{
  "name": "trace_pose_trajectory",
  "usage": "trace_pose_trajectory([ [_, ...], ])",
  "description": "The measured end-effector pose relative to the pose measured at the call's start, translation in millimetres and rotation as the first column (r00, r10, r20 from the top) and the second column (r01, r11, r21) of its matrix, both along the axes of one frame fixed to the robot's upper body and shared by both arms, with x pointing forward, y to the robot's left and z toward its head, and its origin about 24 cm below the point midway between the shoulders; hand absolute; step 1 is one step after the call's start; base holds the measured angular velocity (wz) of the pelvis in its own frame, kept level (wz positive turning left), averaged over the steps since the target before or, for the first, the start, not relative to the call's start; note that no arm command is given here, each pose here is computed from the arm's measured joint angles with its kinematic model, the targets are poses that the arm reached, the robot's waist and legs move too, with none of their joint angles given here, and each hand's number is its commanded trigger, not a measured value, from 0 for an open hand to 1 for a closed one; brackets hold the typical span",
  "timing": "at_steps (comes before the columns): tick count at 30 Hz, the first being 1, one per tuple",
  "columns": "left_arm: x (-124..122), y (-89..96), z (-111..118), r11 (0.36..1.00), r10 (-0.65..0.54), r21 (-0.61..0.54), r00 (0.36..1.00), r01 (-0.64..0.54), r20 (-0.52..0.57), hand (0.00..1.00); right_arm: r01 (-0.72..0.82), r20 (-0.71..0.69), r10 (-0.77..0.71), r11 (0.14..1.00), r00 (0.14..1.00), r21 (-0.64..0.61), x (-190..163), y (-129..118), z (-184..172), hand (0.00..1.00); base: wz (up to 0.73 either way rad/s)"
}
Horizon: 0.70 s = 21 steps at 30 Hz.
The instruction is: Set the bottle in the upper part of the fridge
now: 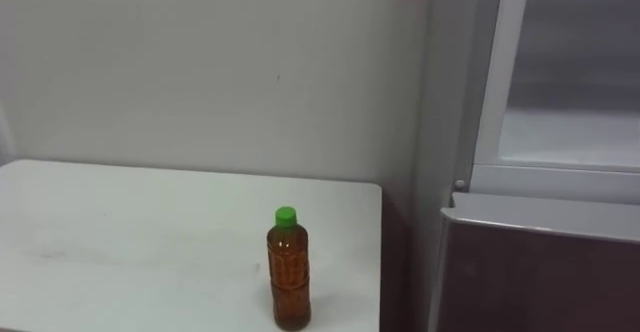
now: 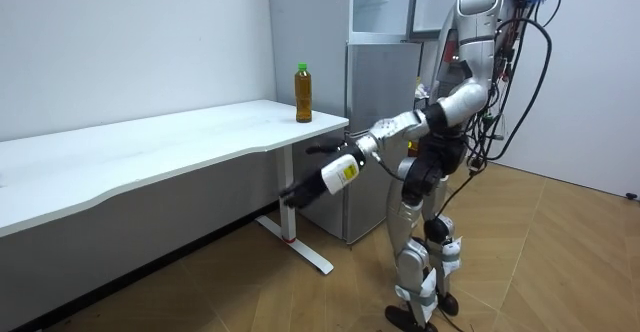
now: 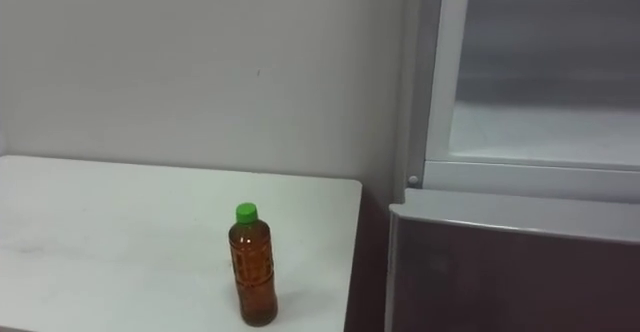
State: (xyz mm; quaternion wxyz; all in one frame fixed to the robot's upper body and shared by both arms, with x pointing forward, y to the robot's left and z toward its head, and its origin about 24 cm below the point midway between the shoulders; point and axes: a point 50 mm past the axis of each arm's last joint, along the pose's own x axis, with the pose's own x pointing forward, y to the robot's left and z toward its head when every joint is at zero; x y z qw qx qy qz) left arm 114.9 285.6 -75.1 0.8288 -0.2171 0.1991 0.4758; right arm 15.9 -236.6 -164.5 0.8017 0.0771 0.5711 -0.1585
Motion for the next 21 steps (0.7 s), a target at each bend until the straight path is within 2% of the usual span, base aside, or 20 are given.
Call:
trace_pose_trajectory([
  [5,-24,-14.6,-35,0.995,-0.082,-0.071,0.979,0.070,-0.185,0.00,-0.003,-0.001,0.003,1.000,1.000,0.011,0,0,0,0.00,-0.05],
  [7,-39,-23.9,-50,0.988,-0.140,-0.104,0.949,0.115,-0.284,0.00,-0.007,0.004,0.007,1.000,1.000,0.014,2,1,0,0.00,0.00],
  [9,-46,-29.7,-57,0.980,-0.187,-0.129,0.927,0.152,-0.326,0.00,-0.003,0.005,0.003,1.000,1.000,0.018,2,2,-1,0.00,0.00],
  [14,-57,-40.1,-67,0.955,-0.279,-0.204,0.892,0.217,-0.356,0.00,0.004,0.006,-0.005,1.000,1.000,0.026,2,3,-1,0.00,-0.05],
  [21,-78,-54.9,-81,0.880,-0.472,-0.291,0.767,0.376,-0.434,0.00,-0.029,0.012,0.028,0.999,1.000,0.037,8,4,-1,0.00,-0.05],
])
